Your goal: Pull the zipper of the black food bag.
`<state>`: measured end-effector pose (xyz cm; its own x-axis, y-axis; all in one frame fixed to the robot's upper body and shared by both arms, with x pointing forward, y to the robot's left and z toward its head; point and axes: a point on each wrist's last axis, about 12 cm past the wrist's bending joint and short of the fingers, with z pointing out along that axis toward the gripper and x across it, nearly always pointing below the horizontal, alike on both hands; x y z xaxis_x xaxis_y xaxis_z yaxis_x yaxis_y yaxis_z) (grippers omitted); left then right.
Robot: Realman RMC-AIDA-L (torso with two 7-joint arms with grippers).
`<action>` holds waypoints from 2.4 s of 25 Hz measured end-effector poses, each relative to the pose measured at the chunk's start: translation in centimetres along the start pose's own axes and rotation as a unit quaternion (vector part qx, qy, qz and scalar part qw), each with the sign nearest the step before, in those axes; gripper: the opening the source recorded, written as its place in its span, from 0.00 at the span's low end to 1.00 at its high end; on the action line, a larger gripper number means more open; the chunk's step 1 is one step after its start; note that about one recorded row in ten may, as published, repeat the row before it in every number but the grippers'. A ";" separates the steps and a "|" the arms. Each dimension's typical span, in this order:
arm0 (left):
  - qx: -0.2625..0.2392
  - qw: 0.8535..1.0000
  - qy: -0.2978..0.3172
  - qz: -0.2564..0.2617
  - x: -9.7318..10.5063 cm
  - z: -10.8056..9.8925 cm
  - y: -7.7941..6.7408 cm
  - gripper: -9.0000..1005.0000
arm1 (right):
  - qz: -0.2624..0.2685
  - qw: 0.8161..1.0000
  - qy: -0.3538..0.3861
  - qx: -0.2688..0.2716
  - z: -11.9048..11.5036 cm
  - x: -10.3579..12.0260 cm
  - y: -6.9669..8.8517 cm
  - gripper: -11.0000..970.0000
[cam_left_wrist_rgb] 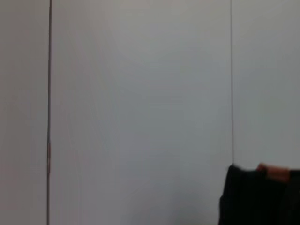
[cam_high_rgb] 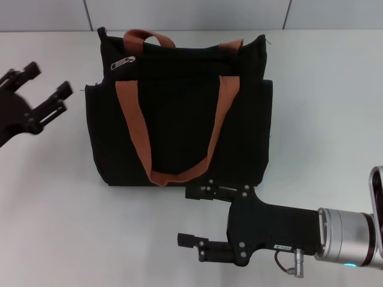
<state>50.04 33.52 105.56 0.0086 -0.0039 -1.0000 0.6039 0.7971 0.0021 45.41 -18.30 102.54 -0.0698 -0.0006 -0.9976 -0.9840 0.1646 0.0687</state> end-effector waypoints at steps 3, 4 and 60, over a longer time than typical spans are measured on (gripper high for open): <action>0.001 1.000 0.022 0.005 0.3 1.0 0.1 0.73 | -0.001 1.000 0.001 0.000 0.1 0.0 0.0 0.75; 0.001 1.000 0.022 0.005 0.3 1.0 0.1 0.73 | -0.001 1.000 0.001 0.000 0.1 0.0 0.0 0.75; 0.003 0.995 -0.086 0.049 1.0 3.6 -4.4 0.68 | 0.002 0.999 0.010 0.053 -0.2 0.4 -1.0 0.75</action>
<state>50.31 27.84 104.59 0.2029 -0.0296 -0.9788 0.5982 0.7951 0.0999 46.30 -18.68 102.11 -0.0784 -0.0186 -0.9967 -0.9608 0.2680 0.0706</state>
